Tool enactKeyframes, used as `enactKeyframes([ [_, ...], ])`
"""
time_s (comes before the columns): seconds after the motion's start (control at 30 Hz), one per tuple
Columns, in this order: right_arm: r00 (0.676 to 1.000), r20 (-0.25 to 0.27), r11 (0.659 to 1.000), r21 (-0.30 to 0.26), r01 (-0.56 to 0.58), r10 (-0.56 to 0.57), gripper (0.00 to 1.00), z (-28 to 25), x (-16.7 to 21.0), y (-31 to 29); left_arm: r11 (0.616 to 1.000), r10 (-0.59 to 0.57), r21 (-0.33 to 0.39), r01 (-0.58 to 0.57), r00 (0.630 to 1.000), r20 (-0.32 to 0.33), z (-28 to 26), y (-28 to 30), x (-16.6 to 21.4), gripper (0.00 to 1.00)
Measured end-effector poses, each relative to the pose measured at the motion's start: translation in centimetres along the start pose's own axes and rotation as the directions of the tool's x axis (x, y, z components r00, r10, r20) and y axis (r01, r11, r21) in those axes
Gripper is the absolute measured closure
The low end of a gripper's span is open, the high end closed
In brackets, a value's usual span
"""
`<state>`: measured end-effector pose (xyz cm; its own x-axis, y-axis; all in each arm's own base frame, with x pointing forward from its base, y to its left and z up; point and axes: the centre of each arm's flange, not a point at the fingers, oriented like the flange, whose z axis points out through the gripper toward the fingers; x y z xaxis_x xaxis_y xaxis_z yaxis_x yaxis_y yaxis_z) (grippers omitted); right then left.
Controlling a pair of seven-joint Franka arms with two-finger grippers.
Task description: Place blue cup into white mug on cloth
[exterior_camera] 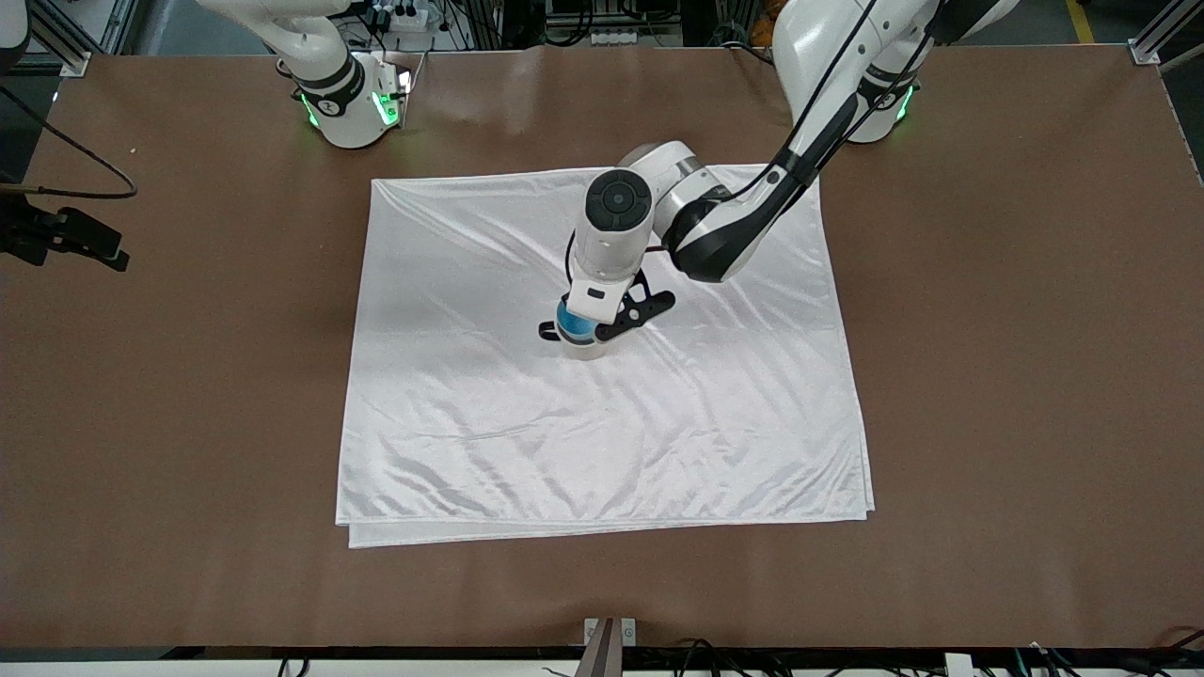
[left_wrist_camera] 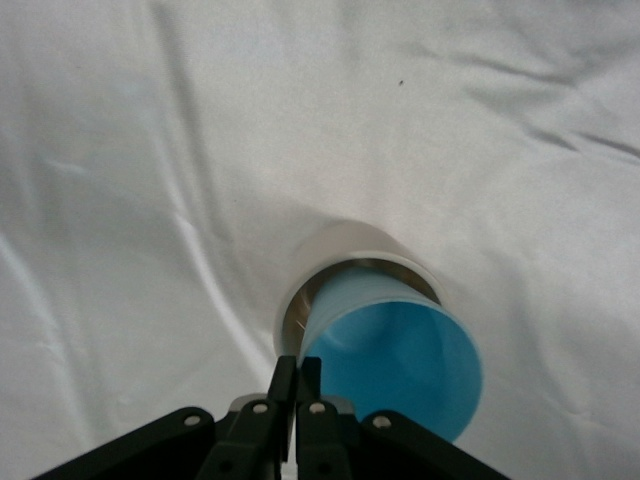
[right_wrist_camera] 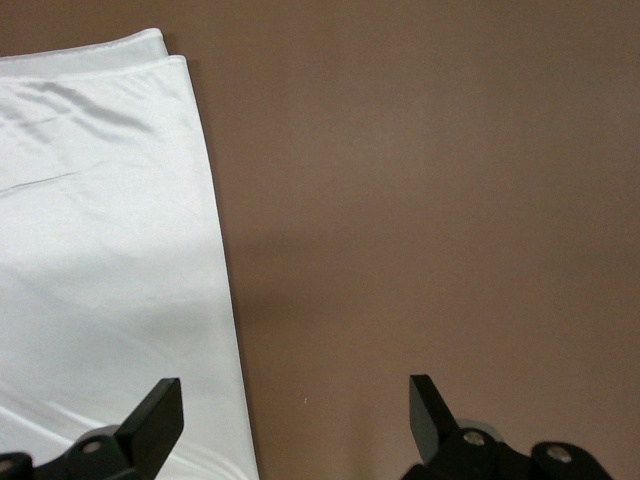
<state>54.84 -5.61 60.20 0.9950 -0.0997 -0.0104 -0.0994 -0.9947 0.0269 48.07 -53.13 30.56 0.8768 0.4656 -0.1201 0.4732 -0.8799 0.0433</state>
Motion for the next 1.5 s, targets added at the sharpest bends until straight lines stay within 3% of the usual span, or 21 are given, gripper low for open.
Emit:
enactKeyframes([
  [0.47,0.999,0.003,0.998,0.023,-0.052,0.052,0.00,0.1,-0.1,1.8,1.000,-0.018,0.015,0.018,1.000,-0.007,1.5,-0.4,1.4,0.96],
  [1.0,0.996,-0.044,0.997,0.026,-0.073,0.074,0.00,-1.8,0.0,1.7,1.000,-0.017,0.010,0.017,1.000,-0.004,2.1,-0.3,1.4,0.94],
  [1.33,0.996,-0.056,0.998,0.026,-0.065,0.066,0.00,-1.9,0.1,1.3,1.000,0.024,0.020,-0.024,0.999,-0.027,2.6,0.0,0.3,0.54],
  [1.5,0.996,-0.056,0.998,0.026,-0.065,0.066,0.00,-1.9,0.1,1.3,0.999,0.031,0.019,-0.031,0.999,-0.028,2.6,0.2,-0.1,0.28],
])
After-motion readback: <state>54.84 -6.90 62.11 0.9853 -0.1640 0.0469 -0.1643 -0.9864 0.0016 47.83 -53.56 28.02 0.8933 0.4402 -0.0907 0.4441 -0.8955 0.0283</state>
